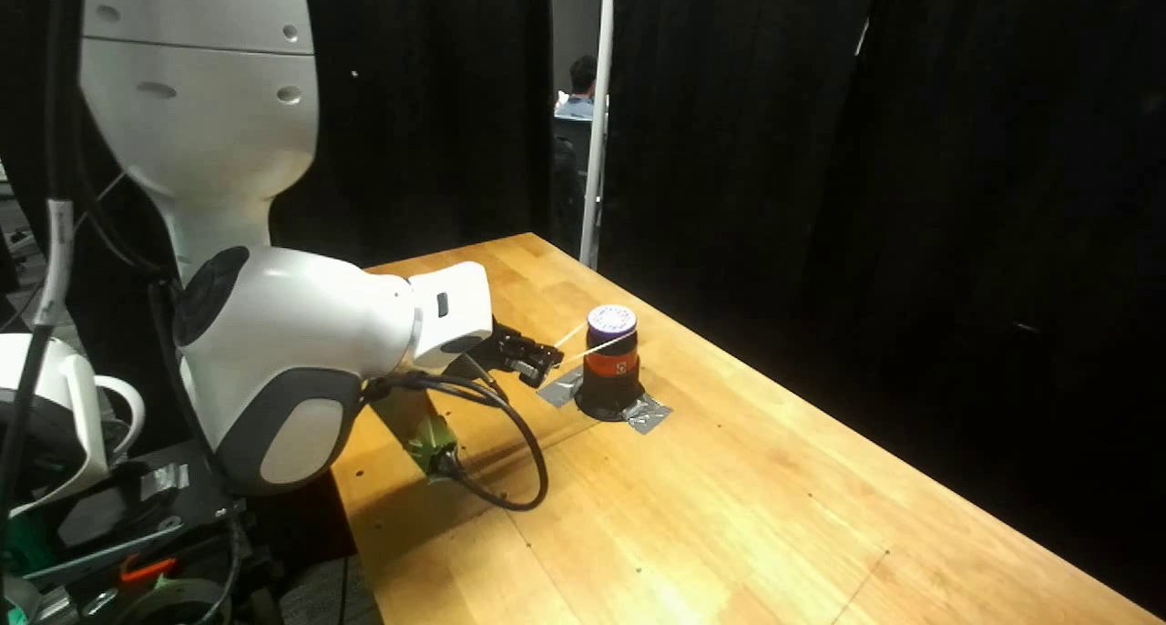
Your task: Put the rubber band on the jar.
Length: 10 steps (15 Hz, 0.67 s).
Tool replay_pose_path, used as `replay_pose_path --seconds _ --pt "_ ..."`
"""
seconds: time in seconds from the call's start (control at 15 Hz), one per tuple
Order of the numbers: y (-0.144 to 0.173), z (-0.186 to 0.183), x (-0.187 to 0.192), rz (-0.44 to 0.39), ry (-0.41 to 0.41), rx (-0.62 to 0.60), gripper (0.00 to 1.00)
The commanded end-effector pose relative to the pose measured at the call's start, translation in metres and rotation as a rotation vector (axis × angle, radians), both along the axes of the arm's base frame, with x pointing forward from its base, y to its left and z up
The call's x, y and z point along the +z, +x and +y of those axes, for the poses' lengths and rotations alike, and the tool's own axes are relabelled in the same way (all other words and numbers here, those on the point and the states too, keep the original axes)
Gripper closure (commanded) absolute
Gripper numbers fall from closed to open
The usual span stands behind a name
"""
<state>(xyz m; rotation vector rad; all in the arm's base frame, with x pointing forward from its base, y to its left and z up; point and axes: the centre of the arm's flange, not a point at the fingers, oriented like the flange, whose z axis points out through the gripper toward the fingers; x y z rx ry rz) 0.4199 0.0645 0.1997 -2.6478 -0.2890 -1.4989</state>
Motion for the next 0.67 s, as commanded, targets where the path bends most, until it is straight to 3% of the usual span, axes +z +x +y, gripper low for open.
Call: replay_pose_path --seconds 0.0,0.4,0.53,0.6 --pt "-0.001 0.008 -0.007 -0.103 0.005 -0.047 0.87" --pt "0.019 0.016 0.006 -0.166 0.002 -0.129 0.87" --pt "0.025 0.013 0.027 -0.115 -0.032 -0.115 0.88" --pt "0.027 0.012 0.04 -0.063 -0.057 -0.112 0.79"
